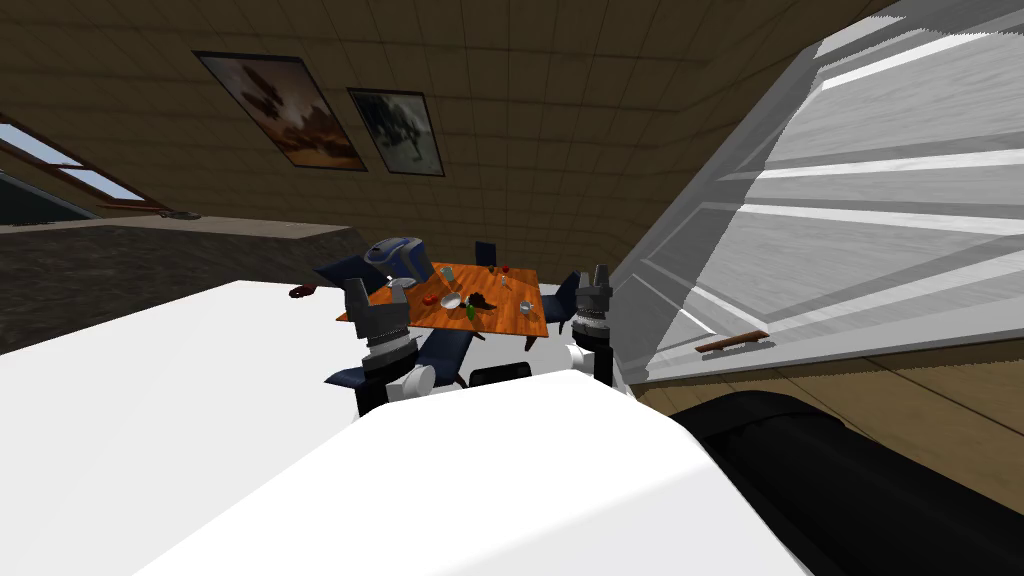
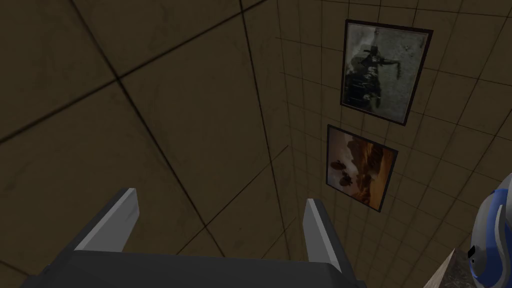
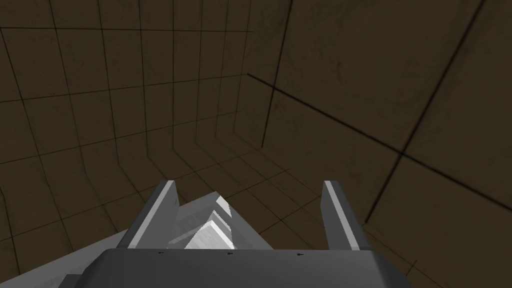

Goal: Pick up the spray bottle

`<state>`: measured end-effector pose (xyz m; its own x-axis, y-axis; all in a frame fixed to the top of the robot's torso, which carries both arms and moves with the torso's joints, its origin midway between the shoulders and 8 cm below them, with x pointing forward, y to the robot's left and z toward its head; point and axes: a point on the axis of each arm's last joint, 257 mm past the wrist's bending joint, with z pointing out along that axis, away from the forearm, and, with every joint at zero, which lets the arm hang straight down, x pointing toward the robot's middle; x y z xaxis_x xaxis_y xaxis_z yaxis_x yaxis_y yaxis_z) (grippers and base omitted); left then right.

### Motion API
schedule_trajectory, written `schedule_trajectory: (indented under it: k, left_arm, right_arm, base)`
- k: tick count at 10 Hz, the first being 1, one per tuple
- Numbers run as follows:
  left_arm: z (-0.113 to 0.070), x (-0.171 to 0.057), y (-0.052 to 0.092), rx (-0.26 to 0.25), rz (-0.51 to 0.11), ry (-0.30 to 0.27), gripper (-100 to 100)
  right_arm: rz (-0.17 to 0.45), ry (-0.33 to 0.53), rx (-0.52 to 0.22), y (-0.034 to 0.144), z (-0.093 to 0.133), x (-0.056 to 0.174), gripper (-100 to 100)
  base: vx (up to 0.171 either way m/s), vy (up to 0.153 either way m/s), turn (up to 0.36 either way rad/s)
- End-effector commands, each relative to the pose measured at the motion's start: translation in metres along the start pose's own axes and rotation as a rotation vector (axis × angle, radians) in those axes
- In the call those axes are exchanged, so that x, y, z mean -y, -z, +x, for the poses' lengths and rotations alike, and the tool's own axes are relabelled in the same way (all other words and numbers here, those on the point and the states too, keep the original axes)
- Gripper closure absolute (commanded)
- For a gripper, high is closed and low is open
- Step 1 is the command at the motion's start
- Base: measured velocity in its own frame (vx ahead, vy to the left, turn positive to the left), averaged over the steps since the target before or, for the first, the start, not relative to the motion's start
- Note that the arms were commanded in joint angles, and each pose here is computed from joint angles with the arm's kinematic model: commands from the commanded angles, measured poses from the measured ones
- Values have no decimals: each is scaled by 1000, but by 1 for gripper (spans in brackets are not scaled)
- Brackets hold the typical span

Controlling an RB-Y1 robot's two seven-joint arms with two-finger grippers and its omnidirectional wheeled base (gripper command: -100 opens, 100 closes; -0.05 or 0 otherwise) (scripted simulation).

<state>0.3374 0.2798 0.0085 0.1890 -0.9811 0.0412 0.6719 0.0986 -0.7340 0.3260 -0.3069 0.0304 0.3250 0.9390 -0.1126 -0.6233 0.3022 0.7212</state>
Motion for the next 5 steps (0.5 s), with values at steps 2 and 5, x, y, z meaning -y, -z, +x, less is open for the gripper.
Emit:
schedule_trajectory:
  k: [2,5]
  left_arm:
    - [7,-14,3,-62,-30,-46,-100]
    - [13,-47,10,-142,-97,-140,-100]
  right_arm:
    - [0,0,0,0,0,0,0]
    - [0,0,0,0,0,0,0]
  base:
    - [6,-4,-15]
    - [11,-9,-29]
